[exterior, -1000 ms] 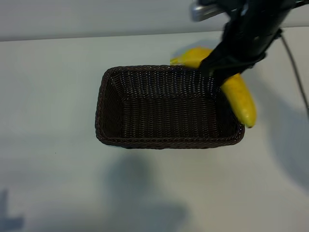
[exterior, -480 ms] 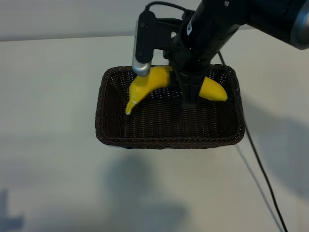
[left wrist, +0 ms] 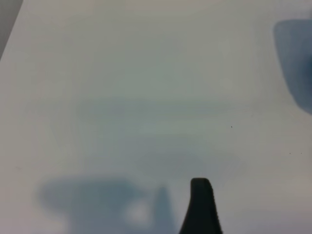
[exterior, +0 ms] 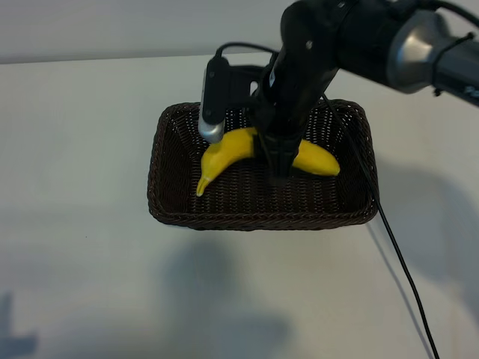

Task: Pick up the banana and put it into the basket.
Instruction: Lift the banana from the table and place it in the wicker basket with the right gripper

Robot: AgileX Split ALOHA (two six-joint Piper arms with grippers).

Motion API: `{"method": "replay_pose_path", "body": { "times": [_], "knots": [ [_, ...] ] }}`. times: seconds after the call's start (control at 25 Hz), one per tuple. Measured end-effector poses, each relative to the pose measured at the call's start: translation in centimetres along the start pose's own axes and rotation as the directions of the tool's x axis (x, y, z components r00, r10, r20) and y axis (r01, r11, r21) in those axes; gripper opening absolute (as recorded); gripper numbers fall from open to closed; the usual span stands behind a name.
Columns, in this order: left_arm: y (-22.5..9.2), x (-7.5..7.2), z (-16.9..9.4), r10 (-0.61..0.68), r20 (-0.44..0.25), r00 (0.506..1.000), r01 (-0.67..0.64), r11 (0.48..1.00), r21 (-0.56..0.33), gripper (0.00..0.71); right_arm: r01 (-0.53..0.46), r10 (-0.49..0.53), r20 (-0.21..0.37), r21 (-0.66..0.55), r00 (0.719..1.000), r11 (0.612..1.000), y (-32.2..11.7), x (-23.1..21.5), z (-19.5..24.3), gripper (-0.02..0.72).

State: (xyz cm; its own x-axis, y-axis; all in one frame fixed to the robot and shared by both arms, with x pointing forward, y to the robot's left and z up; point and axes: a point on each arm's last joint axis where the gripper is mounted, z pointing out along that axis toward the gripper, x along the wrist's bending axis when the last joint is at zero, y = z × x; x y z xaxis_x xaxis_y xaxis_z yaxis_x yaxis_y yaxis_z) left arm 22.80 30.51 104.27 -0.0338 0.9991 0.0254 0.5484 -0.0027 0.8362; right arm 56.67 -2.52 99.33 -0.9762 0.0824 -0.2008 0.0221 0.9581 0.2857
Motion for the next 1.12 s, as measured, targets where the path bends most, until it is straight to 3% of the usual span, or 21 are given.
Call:
{"method": "replay_pose_path", "body": {
  "times": [0.32, 0.6, 0.88, 1.12],
  "knots": [
    [0.0, 0.0, 0.0, 0.000, 0.000, 1.000, 0.000, 1.000, 0.000, 0.574, -0.133, 0.133, 0.021, -0.012, 0.991, 0.991, 0.0, -0.5, 3.1, 0.424],
    [0.0, 0.0, 0.0, 0.000, 0.000, 1.000, 0.000, 1.000, 0.000, 0.574, -0.136, 0.136, 0.037, 0.002, 0.990, 0.991, -0.2, -0.6, 3.1, 0.426],
    [0.0, 0.0, 0.0, 0.000, 0.000, 1.000, 0.000, 1.000, 0.000, 0.574, -0.181, 0.181, 0.019, 0.023, 0.983, 0.983, -0.2, -0.3, 3.1, 0.615],
    [0.0, 0.0, 0.0, 0.000, 0.000, 1.000, 0.000, 1.000, 0.000, 0.574, -0.217, 0.217, 0.013, 0.032, 0.976, 0.976, -0.2, -0.1, 1.3, 0.628]
  ]
}}
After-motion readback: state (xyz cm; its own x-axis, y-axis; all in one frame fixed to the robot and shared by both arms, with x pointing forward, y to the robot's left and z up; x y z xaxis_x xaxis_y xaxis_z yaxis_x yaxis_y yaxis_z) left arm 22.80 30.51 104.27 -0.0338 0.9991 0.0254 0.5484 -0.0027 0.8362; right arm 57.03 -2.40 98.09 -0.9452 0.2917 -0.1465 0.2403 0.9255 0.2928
